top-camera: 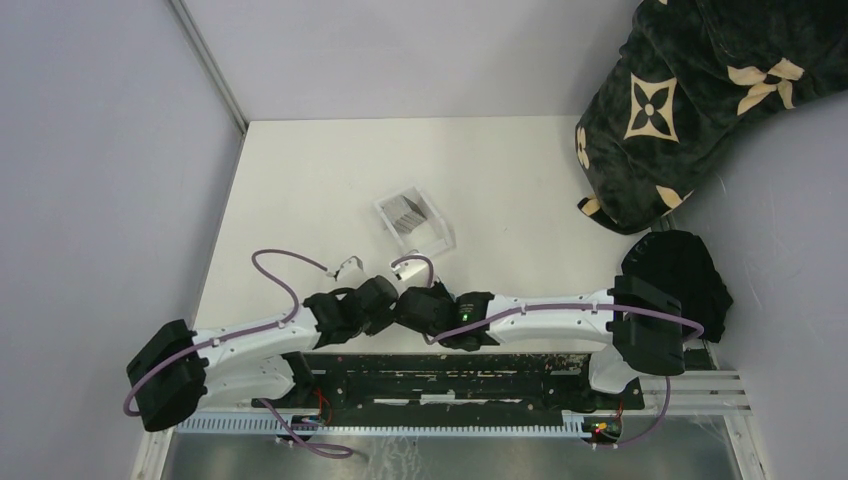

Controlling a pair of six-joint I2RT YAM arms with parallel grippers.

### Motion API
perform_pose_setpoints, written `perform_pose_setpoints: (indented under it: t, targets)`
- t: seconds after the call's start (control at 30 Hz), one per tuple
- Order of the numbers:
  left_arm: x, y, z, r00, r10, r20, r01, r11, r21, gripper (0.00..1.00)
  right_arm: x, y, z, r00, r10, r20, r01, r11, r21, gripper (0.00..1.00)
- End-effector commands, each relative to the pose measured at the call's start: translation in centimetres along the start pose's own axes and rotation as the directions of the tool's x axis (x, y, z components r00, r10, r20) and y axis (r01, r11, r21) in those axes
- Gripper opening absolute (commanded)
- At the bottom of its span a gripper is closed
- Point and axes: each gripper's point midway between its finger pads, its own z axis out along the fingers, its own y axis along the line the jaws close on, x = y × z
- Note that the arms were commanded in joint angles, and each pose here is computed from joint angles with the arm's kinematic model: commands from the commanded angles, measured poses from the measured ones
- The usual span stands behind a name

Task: Put the credit cards into the card holder
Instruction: Open the card holder at the center of the board.

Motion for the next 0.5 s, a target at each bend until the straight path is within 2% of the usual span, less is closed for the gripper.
perform_pose_setpoints:
  t: [0.0, 0.27, 0.47]
  targets:
    - [0.9, -2.4, 0.9, 0.999, 0.036, -0.038, -0.033, 0.997, 0.076, 0.03, -1.1, 0.1, -0.7, 0.997, 0.078, 0.023, -0.077, 0.996, -0.042, 0.01]
    - [2.7, -2.3, 3.2, 0.993, 0.072, -0.090, -0.068, 0.996, 0.050, 0.03, 0.2, 0.6, 0.1, 0.977, 0.205, -0.051, -0.211, 0.967, -0.142, 0.01]
    - [3.1, -2.6, 4.0, 0.993, 0.077, -0.095, -0.072, 0.996, 0.058, 0.03, -0.2, 0.0, -0.1, 0.961, 0.270, -0.050, -0.275, 0.945, -0.178, 0.01]
